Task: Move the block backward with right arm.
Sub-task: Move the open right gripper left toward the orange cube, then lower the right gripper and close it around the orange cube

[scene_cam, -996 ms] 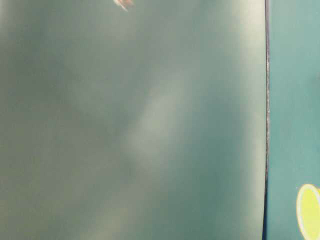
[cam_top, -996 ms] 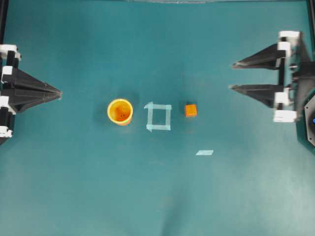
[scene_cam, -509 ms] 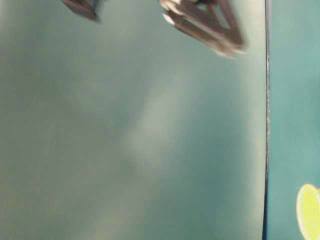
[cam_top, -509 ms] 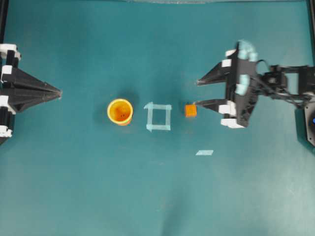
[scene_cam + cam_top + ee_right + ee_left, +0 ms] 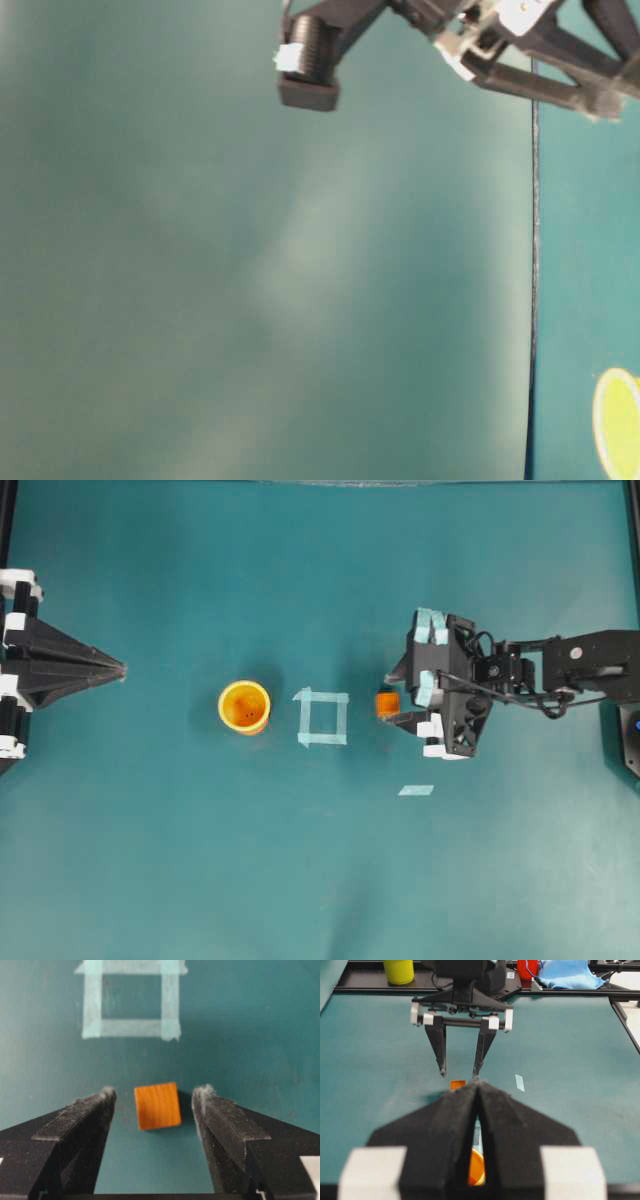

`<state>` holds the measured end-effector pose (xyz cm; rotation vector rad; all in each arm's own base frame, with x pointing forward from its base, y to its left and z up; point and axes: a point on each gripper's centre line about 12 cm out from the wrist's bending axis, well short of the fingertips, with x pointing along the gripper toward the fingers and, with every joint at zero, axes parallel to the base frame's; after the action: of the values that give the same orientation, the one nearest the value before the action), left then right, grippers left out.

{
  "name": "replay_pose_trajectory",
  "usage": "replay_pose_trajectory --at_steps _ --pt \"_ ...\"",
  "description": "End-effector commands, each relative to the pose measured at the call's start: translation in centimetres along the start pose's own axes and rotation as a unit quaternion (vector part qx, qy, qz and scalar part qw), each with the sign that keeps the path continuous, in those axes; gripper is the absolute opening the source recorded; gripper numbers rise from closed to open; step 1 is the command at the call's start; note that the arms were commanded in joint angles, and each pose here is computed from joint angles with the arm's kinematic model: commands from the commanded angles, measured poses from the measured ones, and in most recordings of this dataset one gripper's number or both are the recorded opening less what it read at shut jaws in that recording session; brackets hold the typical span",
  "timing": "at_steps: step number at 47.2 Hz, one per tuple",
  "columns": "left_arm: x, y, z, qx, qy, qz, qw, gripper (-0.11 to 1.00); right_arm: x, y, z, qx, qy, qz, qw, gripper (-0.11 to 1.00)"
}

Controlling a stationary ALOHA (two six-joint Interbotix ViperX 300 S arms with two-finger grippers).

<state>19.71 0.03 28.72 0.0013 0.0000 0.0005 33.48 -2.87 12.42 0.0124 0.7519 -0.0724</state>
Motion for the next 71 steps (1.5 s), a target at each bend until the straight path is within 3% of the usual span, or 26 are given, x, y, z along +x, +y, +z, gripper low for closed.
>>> replay_pose_trajectory --at_steps 1,28,33,40,61,71 --pt "0.3 0.1 1.1 0.002 -0.013 0.001 0.9999 0.0 0.1 0.1 0.9 -0.002 -0.012 0.001 0.9999 0.65" --pt "0.3 0.0 1.0 0.002 -0.008 0.001 1.0 0.0 2.2 0.1 0.1 -0.003 0.007 0.001 1.0 0.63" --pt "0.3 0.1 1.0 0.001 -0.007 0.001 1.0 0.0 2.2 0.0 0.1 -0.002 0.008 0.001 1.0 0.59" --pt "0.3 0.0 1.0 0.002 -0.006 0.001 1.0 0.0 2.0 0.0 0.2 0.008 0.015 0.0 0.9999 0.43" --pt "0.3 0.0 0.9 0.002 -0.005 0.001 1.0 0.0 -3.1 -0.1 6.5 0.009 0.031 -0.001 0.9995 0.4" --pt "0.3 0.1 0.9 0.002 -0.005 0.001 1.0 0.0 -5.3 -0.1 8.0 0.02 0.033 0.0 0.9992 0.4"
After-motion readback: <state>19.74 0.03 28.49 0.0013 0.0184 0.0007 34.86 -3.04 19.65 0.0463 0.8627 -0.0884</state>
